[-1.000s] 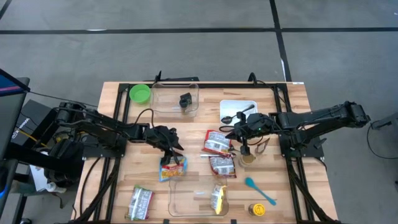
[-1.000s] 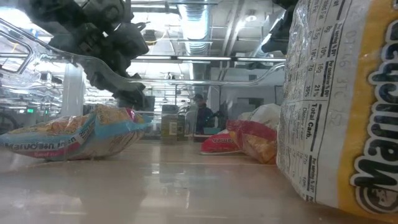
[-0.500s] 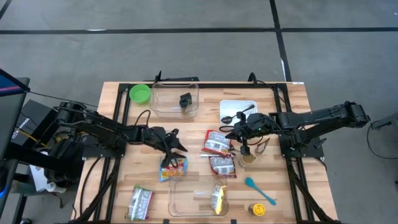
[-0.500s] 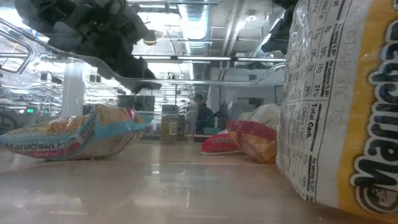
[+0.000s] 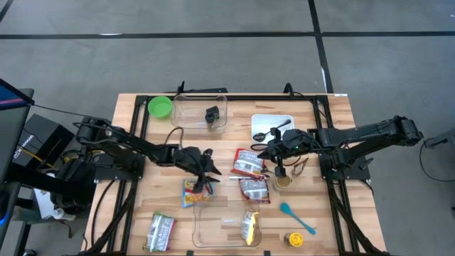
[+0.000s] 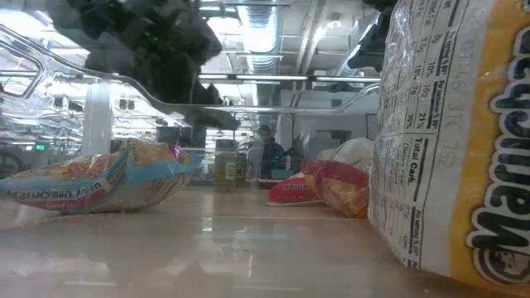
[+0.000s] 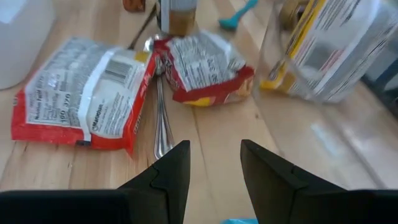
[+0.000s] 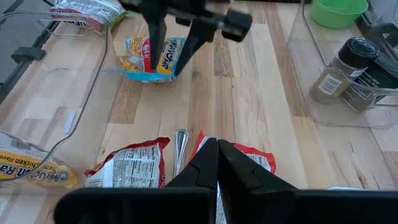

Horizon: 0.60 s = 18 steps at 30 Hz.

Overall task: Pick & Place Food Item
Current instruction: Put the blue noodle pack into the bottom transparent bin

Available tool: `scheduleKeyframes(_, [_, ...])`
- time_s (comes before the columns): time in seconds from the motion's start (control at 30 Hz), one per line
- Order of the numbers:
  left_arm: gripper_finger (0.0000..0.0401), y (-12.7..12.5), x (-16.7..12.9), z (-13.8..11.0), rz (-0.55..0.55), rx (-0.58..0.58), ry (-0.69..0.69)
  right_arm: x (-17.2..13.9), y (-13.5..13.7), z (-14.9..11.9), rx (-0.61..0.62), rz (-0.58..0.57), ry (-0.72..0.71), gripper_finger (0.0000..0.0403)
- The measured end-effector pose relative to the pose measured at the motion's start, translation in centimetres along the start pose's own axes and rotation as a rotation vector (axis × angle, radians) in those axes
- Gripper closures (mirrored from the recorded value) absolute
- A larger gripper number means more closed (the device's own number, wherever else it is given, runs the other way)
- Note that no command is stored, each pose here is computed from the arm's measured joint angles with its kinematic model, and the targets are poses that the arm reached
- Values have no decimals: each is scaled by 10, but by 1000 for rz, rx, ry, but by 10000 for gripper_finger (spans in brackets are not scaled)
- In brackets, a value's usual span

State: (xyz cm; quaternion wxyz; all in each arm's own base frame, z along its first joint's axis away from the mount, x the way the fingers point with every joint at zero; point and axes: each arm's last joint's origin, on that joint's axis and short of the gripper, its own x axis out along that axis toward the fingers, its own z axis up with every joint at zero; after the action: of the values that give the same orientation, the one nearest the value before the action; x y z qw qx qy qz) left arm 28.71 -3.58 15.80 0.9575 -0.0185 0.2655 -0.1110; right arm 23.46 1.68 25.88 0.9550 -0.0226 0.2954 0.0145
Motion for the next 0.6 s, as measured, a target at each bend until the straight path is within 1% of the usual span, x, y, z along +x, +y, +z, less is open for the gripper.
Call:
scheduleKeyframes(0.07, [265,1,7,4,2,7,45,0,0,0,0,0,3,403])
scheduleKeyframes(0.17, [265,3,10,8,2,3,118,0,0,0,-1,1,4,403])
scheduleKeyframes(0.33, [265,1,3,20,-74,-11,151,0,0,-1,-1,0,8,403])
scheduleKeyframes(0.47, [265,1,-1,14,-77,7,218,0,0,-1,-1,1,8,403])
scheduleKeyframes(0.6, [265,2,2,6,-78,5,261,0,0,-1,-1,1,7,403])
